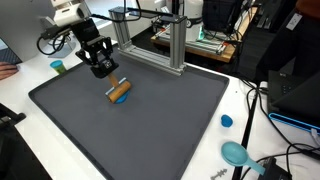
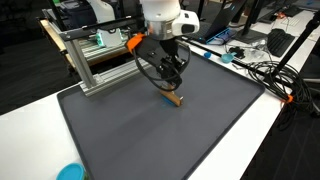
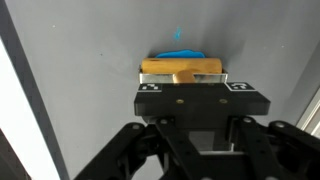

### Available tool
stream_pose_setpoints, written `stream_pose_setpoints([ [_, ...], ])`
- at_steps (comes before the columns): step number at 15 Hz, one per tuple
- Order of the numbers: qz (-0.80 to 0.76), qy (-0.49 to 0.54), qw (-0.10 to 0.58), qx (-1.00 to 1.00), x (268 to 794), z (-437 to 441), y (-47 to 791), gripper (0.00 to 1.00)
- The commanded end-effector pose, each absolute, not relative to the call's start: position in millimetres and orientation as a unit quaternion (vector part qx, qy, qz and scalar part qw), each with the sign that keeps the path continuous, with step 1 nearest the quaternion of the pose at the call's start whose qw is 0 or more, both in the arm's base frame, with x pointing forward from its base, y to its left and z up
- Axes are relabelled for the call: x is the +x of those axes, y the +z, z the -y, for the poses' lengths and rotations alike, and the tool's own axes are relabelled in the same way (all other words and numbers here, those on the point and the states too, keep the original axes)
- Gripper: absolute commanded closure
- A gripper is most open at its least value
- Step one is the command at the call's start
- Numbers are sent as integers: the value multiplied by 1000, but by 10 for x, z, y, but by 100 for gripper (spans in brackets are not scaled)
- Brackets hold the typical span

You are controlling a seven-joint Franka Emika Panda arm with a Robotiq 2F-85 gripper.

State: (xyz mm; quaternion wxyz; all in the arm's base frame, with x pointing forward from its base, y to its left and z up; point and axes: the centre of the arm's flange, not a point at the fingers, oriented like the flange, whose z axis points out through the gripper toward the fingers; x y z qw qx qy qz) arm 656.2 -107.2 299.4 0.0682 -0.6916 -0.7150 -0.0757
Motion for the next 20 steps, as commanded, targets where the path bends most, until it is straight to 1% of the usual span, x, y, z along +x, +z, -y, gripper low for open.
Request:
stream_pose_setpoints([
  [1, 715, -76, 68, -691, 6562, 1068, 2994, 53],
  [3, 715, -76, 69, -691, 6563, 1063, 2993, 53],
  [4, 718, -81, 60, -689, 6561, 1029, 2943, 78],
  [7, 725, -81, 59, -682, 6557, 949, 2736, 78],
  [15, 729, -111, 82, -670, 6498, 886, 2621, 78],
  [18, 739, -116, 110, -654, 6438, 842, 2602, 78],
  [20, 746, -117, 114, -646, 6429, 824, 2561, 78],
])
